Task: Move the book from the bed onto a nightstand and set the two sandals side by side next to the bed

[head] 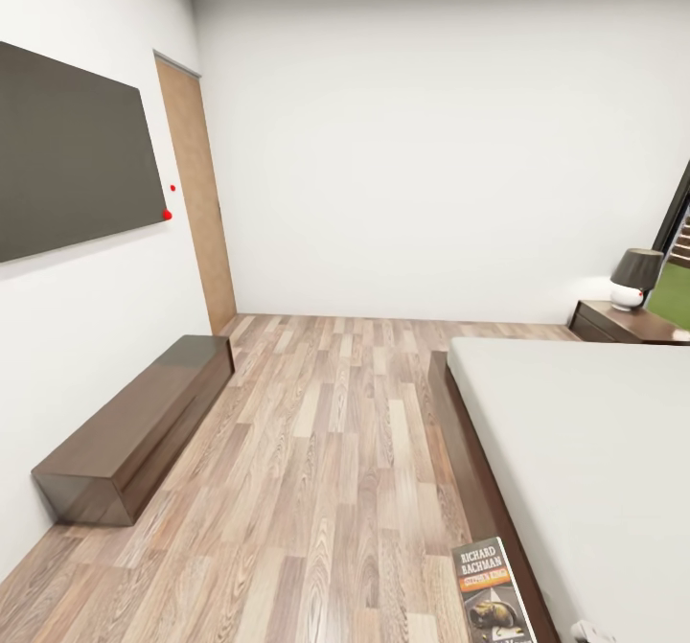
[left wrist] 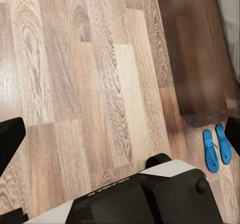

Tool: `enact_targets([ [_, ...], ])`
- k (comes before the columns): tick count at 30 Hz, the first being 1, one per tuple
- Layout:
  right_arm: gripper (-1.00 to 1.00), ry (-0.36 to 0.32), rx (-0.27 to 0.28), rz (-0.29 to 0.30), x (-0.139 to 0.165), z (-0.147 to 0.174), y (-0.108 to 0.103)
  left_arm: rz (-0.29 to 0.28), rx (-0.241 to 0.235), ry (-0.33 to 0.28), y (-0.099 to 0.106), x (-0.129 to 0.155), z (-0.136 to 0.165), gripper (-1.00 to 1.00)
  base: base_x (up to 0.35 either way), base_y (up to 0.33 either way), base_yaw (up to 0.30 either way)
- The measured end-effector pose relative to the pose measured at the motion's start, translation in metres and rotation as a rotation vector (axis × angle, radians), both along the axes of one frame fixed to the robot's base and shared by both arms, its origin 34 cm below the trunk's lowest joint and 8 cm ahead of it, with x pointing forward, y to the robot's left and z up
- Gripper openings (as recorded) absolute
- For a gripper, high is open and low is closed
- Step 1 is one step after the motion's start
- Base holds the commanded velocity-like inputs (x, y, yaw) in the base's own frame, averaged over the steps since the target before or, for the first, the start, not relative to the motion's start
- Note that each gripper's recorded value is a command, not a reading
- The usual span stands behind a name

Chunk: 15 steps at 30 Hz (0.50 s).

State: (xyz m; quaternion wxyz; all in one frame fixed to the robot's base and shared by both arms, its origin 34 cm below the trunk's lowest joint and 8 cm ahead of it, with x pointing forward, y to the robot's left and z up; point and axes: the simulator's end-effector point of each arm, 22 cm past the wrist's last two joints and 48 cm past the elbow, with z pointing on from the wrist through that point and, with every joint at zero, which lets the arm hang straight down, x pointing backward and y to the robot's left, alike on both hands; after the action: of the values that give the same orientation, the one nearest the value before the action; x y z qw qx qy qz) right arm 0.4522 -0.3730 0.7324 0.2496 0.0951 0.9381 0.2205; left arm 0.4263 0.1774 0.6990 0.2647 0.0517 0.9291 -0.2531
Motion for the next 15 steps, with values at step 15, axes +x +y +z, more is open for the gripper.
enact_targets([
  [15, -1.00, -0.001, 0.004, 0.002, 0.000, 0.000, 0.003, -0.005, -0.023, -0.019, -0.017, 0.007, 0.006, 1.00, 0.100, 0.000, 0.000],
])
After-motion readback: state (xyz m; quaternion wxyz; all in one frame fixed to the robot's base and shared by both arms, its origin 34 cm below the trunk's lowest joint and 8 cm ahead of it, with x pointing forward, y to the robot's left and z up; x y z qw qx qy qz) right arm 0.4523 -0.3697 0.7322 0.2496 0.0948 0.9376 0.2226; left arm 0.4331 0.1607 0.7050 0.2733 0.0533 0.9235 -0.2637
